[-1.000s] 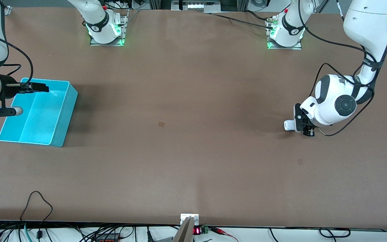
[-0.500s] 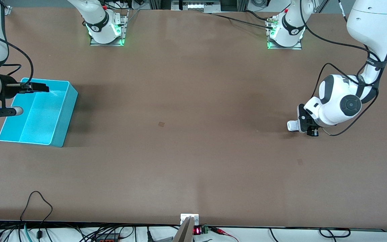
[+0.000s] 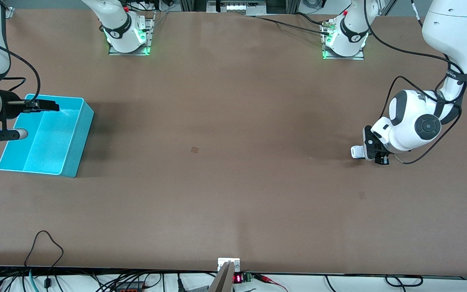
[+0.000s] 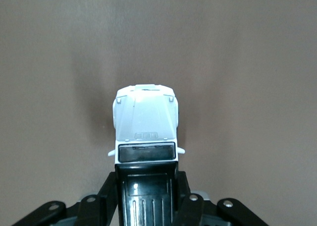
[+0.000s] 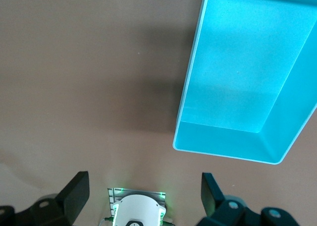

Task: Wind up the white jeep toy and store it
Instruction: 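Drag the jeep backward along the table with the left gripper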

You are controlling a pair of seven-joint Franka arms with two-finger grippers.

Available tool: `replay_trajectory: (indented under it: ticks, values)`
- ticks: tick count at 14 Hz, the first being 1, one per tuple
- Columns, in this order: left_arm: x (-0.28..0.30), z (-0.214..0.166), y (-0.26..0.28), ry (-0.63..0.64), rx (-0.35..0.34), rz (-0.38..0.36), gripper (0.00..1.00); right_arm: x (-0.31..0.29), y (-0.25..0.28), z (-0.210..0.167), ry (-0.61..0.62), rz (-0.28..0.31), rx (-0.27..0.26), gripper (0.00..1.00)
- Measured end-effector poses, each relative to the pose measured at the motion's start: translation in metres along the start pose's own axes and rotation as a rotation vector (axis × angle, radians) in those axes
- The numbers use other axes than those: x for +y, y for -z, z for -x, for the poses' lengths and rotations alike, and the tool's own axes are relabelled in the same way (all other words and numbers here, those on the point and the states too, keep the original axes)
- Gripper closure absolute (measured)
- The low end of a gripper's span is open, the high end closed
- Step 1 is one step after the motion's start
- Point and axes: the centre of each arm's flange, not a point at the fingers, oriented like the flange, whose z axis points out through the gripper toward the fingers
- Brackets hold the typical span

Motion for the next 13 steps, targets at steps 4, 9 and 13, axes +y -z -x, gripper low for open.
replay_trajectory:
  ticks: [4,9,13]
  values:
    - [0.001,0.021,-0.001,0.026,0.004,-0.002,0.50,0.000,0.000,0.000,0.000,0.000,0.000,0.00]
    - [0.002,0.040,-0.002,0.057,0.008,-0.003,0.50,0.000,0.000,0.000,0.000,0.000,0.000,0.00]
    - [0.003,0.058,-0.004,0.083,0.011,-0.004,0.50,0.000,0.000,0.000,0.000,0.000,0.000,0.00]
